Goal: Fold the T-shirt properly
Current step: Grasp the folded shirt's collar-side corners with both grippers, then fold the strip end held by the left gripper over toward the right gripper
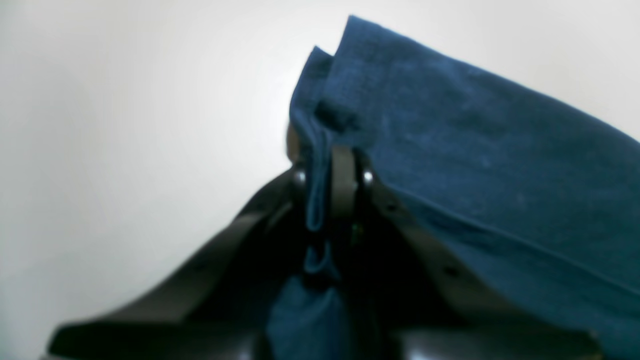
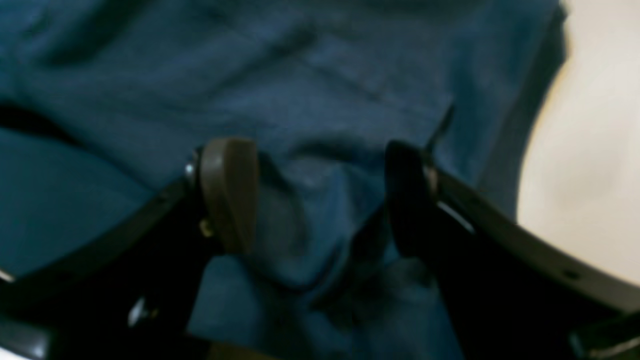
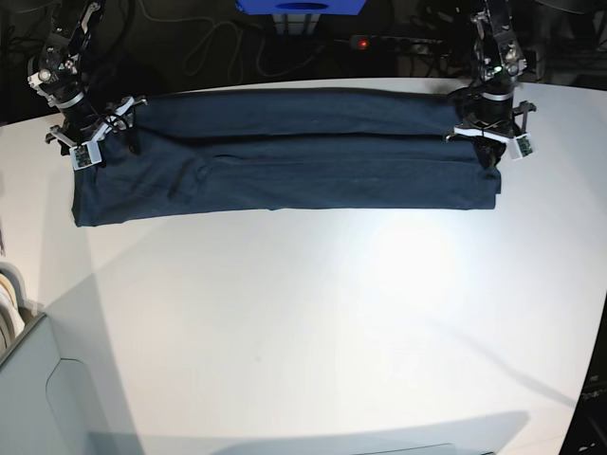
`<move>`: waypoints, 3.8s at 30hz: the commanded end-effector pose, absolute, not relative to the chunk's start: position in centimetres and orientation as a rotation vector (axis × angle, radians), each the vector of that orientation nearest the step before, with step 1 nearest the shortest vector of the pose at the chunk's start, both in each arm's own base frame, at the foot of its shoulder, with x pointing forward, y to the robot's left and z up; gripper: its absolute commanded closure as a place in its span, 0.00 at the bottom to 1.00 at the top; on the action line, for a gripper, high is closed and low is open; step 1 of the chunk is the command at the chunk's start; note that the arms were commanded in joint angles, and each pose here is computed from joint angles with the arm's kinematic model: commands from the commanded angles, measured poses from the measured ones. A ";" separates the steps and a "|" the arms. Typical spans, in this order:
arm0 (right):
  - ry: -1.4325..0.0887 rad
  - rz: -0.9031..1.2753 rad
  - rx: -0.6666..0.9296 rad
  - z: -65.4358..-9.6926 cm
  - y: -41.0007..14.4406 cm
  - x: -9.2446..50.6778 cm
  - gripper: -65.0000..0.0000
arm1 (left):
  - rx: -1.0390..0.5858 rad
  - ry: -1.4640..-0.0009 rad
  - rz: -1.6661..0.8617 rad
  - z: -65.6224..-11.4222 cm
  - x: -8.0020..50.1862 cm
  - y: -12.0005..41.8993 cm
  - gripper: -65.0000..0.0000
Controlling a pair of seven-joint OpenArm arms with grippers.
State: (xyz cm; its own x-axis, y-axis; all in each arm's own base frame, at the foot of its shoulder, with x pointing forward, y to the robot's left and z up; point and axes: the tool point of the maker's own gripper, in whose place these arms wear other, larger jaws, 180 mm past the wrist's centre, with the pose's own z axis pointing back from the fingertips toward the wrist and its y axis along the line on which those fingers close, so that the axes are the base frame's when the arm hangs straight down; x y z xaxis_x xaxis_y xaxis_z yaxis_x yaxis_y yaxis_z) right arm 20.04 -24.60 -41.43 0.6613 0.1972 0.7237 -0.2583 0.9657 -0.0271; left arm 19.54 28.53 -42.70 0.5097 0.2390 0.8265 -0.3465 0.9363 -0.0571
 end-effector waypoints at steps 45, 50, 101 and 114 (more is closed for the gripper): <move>-0.803 0.330 0.149 -42.1 -22.7 21.0 0.41 | -0.686 -1.015 -0.157 -35.5 23.3 -8.8 1.00; -0.803 0.330 0.149 -42.1 -22.7 21.0 0.41 | -0.678 -0.996 -0.164 -36.3 23.5 -9.0 0.99; -1.009 0.270 -0.018 -35.1 -26.7 25.0 0.32 | -0.811 -0.985 -0.559 -34.1 17.9 -12.9 0.26; -0.923 0.150 0.015 -39.1 -29.7 24.3 0.23 | -0.555 -1.003 -0.170 -34.7 22.4 5.8 0.60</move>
State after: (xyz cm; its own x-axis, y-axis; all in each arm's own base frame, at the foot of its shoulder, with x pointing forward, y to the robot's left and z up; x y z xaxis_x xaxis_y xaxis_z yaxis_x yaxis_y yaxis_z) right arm 23.41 -29.35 -40.66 0.6396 0.1124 0.7604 -0.1269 0.9911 -0.0398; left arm 22.25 6.16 -35.74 0.5634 0.0980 0.8203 0.3663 0.8604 -0.3543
